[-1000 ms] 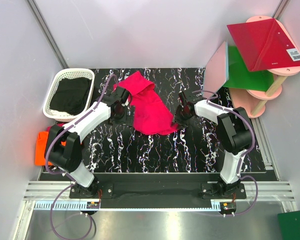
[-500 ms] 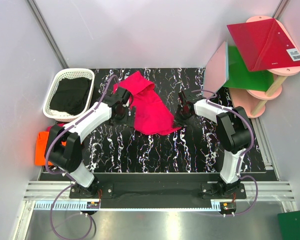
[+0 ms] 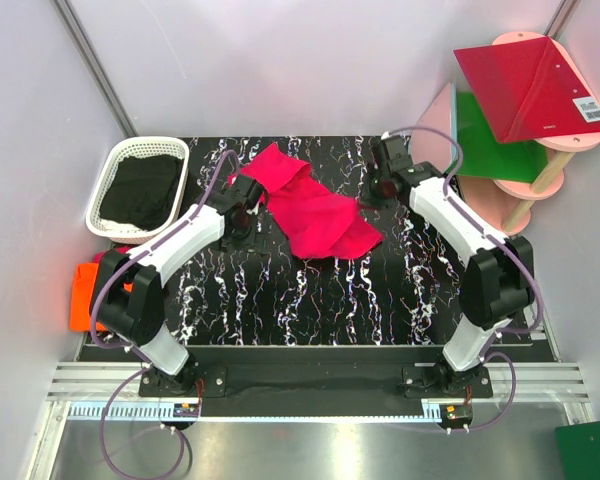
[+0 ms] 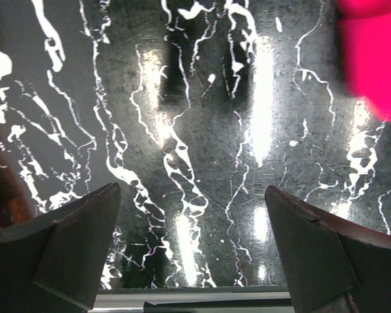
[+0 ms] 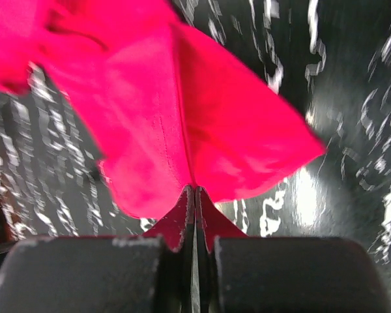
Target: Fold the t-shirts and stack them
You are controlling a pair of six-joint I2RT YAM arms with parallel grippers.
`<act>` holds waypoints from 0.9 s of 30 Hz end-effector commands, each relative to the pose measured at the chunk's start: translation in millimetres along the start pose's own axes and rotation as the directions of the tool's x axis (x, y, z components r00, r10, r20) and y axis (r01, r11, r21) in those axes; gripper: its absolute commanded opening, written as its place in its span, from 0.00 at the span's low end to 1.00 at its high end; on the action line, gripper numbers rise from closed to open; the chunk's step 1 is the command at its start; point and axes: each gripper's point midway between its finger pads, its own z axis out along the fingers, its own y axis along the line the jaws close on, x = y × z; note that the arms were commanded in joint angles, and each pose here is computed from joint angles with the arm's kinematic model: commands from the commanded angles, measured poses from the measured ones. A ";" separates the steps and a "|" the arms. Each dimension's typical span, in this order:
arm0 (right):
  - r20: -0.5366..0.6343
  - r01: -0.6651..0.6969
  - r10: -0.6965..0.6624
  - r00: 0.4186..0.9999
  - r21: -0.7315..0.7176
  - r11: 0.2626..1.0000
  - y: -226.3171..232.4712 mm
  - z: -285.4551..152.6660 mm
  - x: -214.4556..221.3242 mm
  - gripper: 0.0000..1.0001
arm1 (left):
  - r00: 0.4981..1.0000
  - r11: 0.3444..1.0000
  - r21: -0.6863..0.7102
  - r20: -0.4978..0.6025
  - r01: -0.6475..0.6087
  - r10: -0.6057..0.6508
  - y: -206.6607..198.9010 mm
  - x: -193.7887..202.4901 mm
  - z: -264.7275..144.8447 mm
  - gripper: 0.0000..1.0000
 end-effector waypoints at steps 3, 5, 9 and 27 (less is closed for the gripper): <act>0.073 0.075 -0.060 0.995 -0.214 0.974 50.0 -54.1 -33.3 0.00 | 0.991 0.999 -0.041 0.129 0.033 -0.028 11.3 -28.2 -30.9 0.99; 0.057 0.072 -0.058 0.997 -0.298 0.952 66.9 -61.3 -29.1 0.00 | 0.988 0.997 -0.060 0.145 0.056 -0.047 15.5 -31.6 -32.7 0.99; -0.062 0.121 -0.166 0.984 -0.451 0.884 98.9 -70.4 20.2 0.00 | 0.981 0.987 -0.108 0.169 0.116 -0.096 27.9 -39.5 -33.3 0.99; -0.497 0.059 -0.554 0.667 -0.707 0.705 118.8 -138.2 216.4 0.00 | 0.981 0.980 -0.120 0.138 0.157 -0.140 15.4 -136.8 34.3 0.99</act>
